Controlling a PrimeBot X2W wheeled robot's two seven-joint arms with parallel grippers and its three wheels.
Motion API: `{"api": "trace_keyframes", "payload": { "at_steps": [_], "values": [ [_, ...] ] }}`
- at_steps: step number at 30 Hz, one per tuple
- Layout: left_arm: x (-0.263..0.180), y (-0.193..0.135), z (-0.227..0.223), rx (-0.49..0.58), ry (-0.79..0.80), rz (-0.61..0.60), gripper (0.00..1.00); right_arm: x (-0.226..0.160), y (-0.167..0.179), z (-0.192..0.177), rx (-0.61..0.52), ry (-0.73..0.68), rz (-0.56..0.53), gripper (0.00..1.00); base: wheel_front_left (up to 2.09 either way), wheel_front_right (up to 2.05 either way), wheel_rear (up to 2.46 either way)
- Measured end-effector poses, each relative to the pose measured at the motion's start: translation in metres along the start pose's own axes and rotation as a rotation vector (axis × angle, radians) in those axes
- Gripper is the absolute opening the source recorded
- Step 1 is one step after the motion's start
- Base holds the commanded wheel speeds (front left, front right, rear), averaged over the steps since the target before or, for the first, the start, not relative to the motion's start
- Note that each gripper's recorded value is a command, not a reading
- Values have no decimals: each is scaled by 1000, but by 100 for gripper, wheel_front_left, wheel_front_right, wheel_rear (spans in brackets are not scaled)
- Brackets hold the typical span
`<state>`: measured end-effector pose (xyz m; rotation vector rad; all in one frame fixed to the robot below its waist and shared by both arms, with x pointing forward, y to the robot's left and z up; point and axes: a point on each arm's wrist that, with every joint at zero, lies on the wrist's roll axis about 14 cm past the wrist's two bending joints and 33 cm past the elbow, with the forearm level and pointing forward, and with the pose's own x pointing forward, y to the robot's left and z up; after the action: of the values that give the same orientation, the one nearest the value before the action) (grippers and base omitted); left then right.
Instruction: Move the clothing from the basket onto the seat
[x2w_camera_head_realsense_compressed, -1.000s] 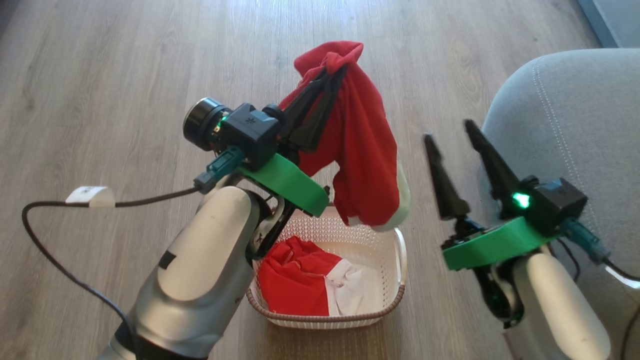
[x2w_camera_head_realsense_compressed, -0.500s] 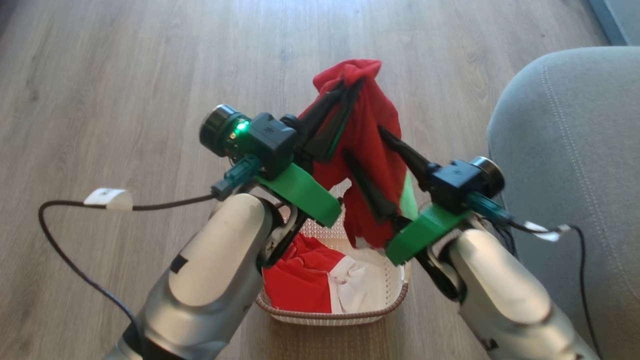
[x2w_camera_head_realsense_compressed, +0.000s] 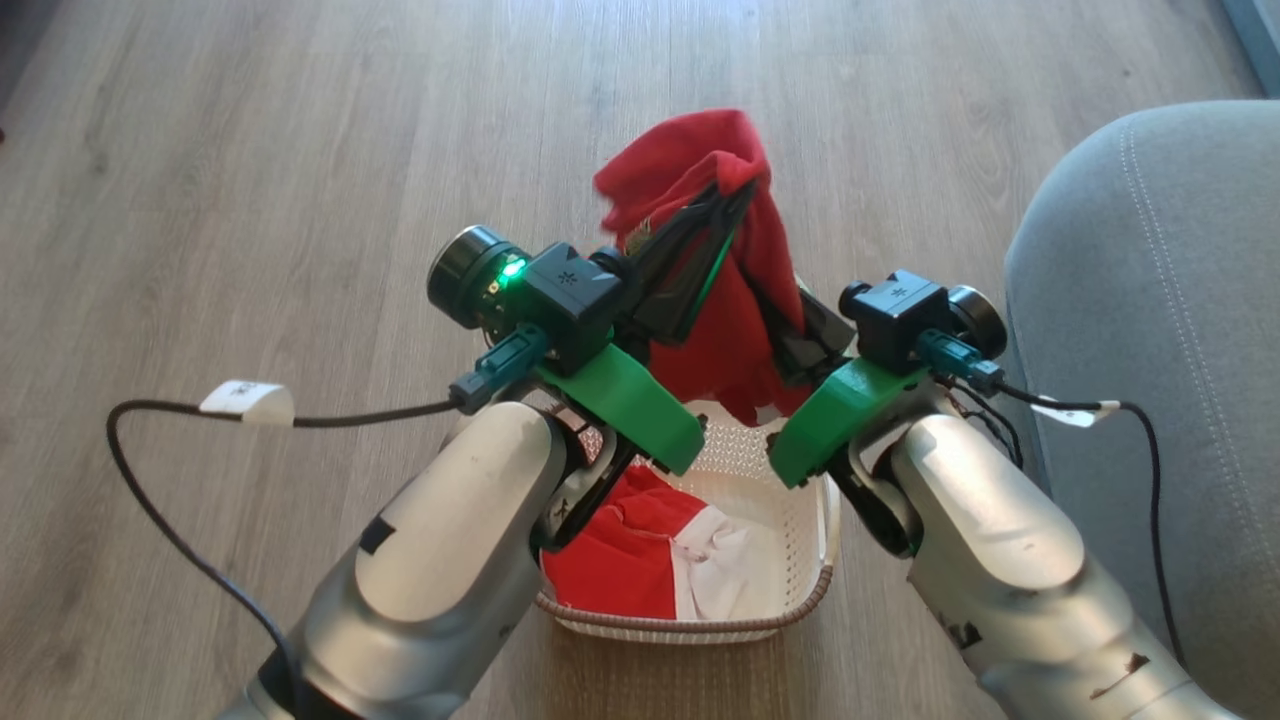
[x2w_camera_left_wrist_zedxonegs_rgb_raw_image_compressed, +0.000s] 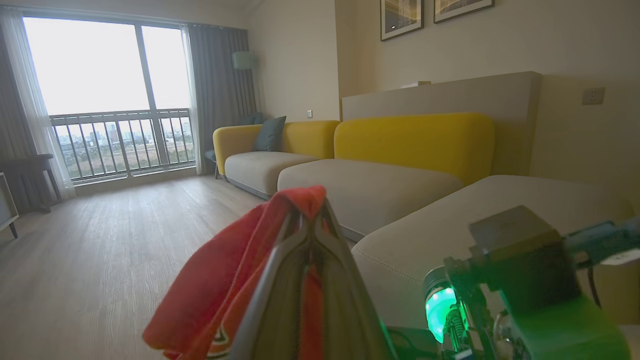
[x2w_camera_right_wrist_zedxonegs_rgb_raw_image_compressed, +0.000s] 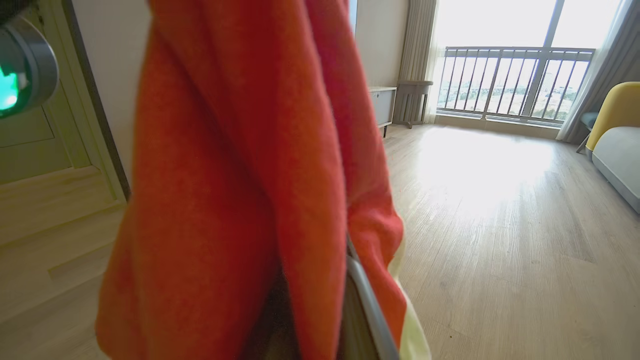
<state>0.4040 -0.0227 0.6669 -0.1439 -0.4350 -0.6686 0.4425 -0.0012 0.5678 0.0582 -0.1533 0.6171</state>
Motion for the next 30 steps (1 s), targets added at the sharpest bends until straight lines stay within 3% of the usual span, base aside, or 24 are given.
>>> {"api": "trace_keyframes", "payload": {
  "at_steps": [6,7,8,9,20,30],
  "values": [
    [2,-1,-13,-16,27,-9,0,-2,-15,7,15,-31,-44,0,0,0,0],
    [2,-1,-16,-21,34,-14,29,-3,-19,9,18,-38,-58,0,0,0,0],
    [3,-3,-19,-26,41,-22,80,-5,-25,12,21,-47,-76,0,0,0,0],
    [3,-4,-23,-32,49,-28,100,-7,-31,13,24,-55,-94,0,0,0,0],
    [-2,-29,-79,-86,182,-130,100,-60,-101,24,25,-106,-341,0,0,0,0],
    [-10,-92,-112,-159,257,-302,100,-145,-147,36,-18,-123,-577,0,0,0,0]
  ]
}}
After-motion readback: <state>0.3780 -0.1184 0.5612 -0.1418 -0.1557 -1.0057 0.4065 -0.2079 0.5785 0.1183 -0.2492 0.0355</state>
